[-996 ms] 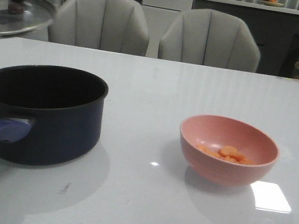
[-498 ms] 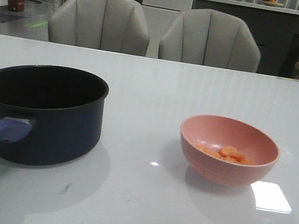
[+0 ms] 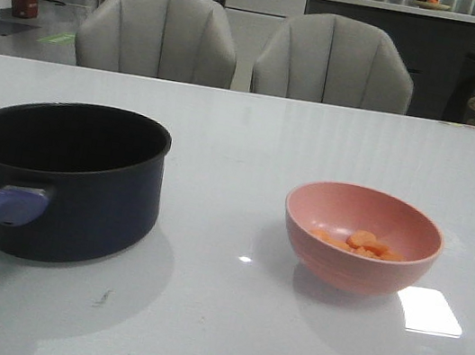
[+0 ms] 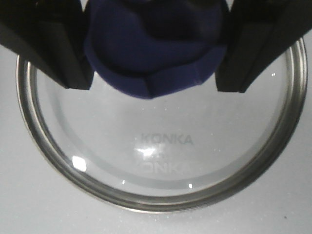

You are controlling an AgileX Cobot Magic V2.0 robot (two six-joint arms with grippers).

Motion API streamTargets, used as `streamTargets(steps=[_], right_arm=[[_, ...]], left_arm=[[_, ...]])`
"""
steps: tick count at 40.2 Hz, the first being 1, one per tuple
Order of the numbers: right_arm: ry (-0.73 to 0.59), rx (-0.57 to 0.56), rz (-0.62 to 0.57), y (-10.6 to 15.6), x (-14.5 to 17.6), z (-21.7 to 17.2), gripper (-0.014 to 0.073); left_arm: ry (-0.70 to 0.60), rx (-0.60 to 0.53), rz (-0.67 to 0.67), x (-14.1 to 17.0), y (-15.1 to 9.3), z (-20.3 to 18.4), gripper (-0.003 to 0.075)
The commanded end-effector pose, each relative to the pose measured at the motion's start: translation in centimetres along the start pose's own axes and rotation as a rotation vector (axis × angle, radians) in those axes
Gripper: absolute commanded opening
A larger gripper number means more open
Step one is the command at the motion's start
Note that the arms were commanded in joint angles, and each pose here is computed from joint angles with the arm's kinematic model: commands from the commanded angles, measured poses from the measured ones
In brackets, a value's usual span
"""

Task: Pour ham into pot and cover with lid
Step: 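Set the glass lid on the table beside the saucepan with the left gripper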

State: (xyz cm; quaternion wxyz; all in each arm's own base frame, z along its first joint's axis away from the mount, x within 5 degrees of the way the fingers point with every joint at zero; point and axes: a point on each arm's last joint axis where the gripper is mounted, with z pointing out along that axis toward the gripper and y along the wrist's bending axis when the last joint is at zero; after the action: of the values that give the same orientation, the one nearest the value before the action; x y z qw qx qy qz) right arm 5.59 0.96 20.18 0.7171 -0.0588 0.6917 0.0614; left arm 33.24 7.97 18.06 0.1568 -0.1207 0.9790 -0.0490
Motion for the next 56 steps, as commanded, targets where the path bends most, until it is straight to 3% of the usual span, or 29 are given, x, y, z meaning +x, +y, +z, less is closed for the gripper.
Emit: streamTargets(steps=[1,7,15,26,38,48,56], right_arm=[[-0.102,0.004,-0.014,0.0,-1.0,-0.2,0.0143],[-0.102,0.004,-0.014,0.0,-1.0,-0.2,0.0143],[-0.102,0.004,-0.014,0.0,-1.0,-0.2,0.0143],[-0.102,0.004,-0.014,0.0,-1.0,-0.2,0.0143],[-0.102,0.004,-0.014,0.0,-1.0,-0.2,0.0143],[-0.102,0.004,-0.014,0.0,-1.0,-0.2,0.0143],[-0.102,0.004,-0.014,0.0,-1.0,-0.2,0.0143]], left_arm=[[-0.093,0.009,-0.005,-1.2,-0.6,-1.2,0.0512],[-0.065,0.008,-0.009,-1.1,-0.5,-0.2,0.0527],[-0.044,0.014,-0.007,-1.1,-0.5,-0.3,0.0648],[-0.088,0.027,0.01,-1.9,-1.1,-3.4,0.0645],[-0.306,0.025,0.041,-0.3,-2.3,-10.3,0.0645],[-0.618,0.063,0.146,4.4,-5.6,-15.0,0.0645],[-0.755,0.141,0.217,9.0,-7.4,-16.9,0.0645]])
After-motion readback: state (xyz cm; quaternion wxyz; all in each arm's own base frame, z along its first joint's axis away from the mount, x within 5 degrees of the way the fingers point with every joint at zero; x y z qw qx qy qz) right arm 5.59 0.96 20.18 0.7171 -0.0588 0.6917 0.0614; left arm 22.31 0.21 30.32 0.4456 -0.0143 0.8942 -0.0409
